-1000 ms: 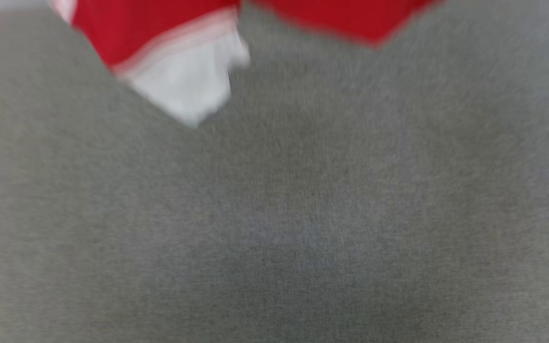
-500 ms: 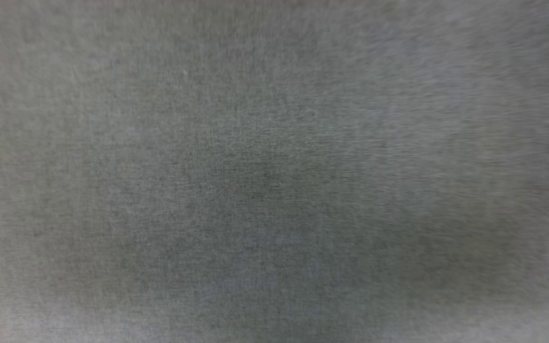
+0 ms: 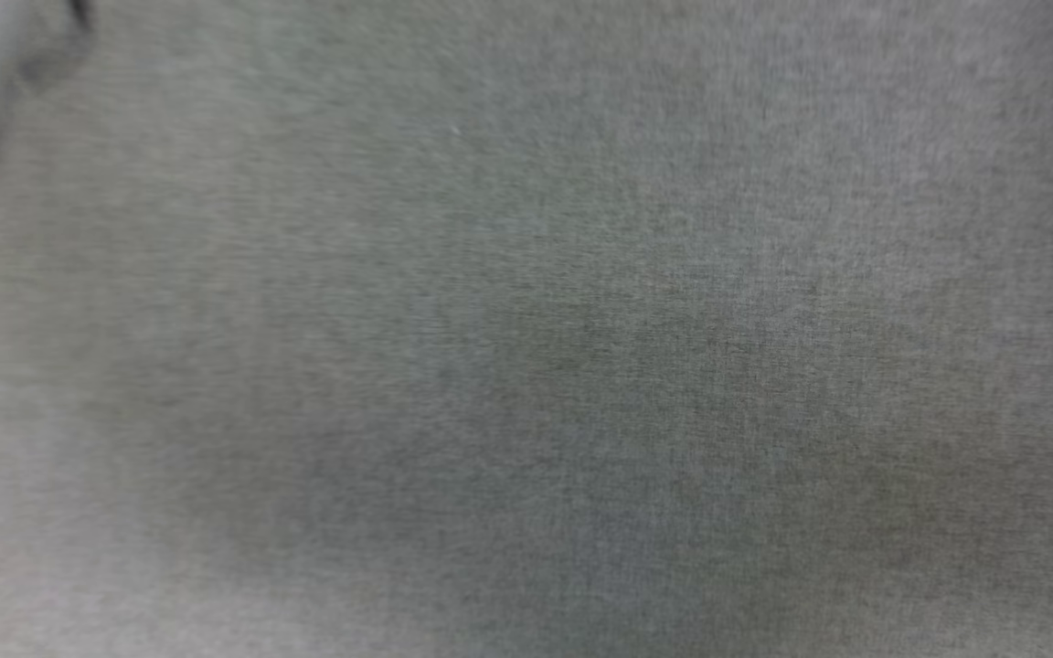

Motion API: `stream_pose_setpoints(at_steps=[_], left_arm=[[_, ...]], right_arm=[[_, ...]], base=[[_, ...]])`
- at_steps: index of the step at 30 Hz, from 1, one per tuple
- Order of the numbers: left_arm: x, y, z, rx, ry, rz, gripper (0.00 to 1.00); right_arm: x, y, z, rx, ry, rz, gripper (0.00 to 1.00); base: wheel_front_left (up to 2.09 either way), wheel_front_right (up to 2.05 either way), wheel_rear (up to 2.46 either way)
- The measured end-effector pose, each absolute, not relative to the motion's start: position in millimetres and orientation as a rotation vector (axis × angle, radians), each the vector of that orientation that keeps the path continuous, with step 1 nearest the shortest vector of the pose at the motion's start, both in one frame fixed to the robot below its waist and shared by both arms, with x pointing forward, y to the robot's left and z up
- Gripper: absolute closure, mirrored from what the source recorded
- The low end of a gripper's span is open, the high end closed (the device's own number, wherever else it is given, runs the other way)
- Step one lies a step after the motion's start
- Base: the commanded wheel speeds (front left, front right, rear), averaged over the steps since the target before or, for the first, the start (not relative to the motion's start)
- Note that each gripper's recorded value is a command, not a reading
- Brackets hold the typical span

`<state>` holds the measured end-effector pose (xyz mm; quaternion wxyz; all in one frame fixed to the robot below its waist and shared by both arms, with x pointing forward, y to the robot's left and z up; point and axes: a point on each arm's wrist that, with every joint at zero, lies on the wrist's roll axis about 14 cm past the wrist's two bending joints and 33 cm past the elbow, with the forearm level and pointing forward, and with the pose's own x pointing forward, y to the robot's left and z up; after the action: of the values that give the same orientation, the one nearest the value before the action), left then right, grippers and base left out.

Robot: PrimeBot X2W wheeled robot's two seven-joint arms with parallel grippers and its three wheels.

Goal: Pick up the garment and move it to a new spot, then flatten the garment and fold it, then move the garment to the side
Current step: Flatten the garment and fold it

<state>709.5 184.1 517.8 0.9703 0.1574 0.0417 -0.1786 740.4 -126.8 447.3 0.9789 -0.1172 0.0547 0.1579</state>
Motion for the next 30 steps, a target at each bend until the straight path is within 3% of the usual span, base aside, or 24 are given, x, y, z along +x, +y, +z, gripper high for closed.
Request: stream_pose_setpoints(at_steps=[9, 30], left_arm=[[607, 213, 503, 0.301, 0.400, -0.415, 1.00], [349, 204, 461, 0.083, 0.722, -0.374, 1.00]], right_arm=[[678, -127, 453, -0.187, 0.232, 0.360, 1.00], [458, -172, 426, -0.123, 0.570, 0.489, 1.00]], base=[[0.00, 0.00, 0.00], [0.00, 0.00, 0.00]])
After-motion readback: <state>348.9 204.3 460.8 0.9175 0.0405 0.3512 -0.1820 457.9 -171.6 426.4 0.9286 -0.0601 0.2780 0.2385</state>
